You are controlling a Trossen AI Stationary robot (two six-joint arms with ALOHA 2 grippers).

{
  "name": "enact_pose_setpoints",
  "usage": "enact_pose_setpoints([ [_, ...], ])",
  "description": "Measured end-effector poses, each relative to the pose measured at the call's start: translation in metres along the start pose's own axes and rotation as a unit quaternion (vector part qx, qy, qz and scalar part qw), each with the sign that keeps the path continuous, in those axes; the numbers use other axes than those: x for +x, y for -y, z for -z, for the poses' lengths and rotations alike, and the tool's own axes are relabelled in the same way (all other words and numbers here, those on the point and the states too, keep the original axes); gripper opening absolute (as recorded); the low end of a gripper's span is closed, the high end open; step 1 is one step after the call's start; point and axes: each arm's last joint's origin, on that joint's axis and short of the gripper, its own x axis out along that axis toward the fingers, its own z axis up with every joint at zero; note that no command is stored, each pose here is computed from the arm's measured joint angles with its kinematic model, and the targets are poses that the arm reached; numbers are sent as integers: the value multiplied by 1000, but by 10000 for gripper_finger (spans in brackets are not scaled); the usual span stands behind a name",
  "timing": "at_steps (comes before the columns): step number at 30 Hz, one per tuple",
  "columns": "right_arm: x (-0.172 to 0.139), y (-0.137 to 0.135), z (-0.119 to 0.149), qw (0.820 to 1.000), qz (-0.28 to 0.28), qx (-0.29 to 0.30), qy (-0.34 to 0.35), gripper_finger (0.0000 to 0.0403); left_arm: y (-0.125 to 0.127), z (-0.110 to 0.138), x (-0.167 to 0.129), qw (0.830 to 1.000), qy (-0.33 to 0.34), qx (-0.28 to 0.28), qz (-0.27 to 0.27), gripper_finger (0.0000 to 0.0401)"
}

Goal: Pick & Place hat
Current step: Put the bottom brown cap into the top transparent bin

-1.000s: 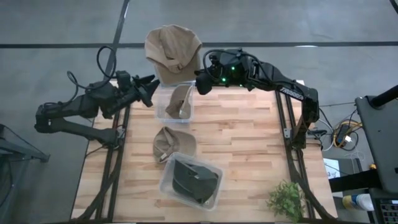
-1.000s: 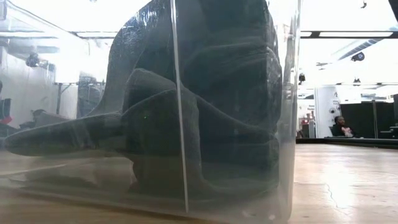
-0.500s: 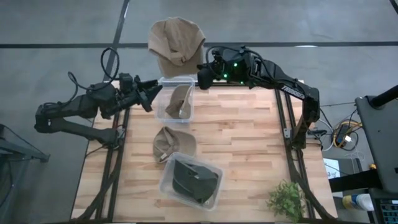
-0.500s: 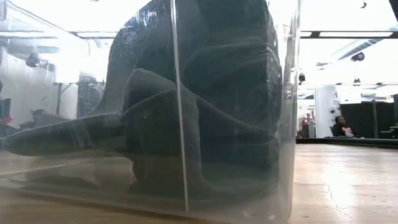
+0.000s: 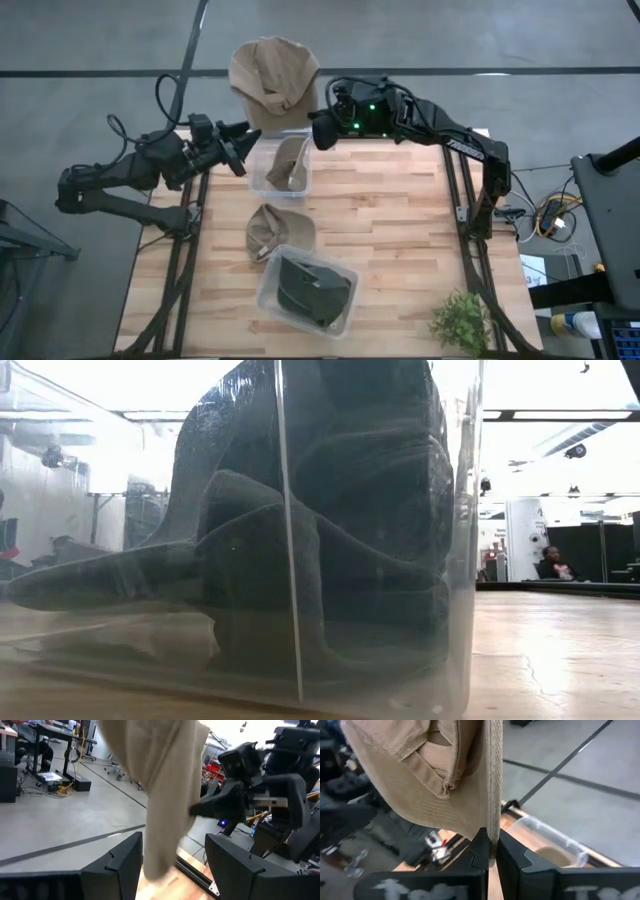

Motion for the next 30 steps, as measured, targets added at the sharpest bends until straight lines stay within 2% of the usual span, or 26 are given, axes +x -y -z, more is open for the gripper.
enact_pose_setpoints([
  [7,4,-4,6,999,-40,6,-36,12,0,0,0,1000,3,4,-5,208],
  [10,6,-4,8,997,-50,8,-49,12,0,0,0,1000,1,6,-6,194],
  [13,6,-4,9,997,-49,7,-54,12,0,0,0,1000,1,6,-6,155],
  [18,6,-3,10,998,-39,2,-55,13,-1,1,0,1000,-2,6,-7,44],
  [20,5,-3,8,998,-41,-5,-48,13,-2,0,-1,1000,2,-6,-11,15],
  [25,5,-7,3,998,-57,-19,-14,27,-3,-8,-6,999,26,-27,-7,7],
  [30,-5,-17,-13,992,-102,-41,59,84,-3,-27,-18,994,89,-62,31,6],
])
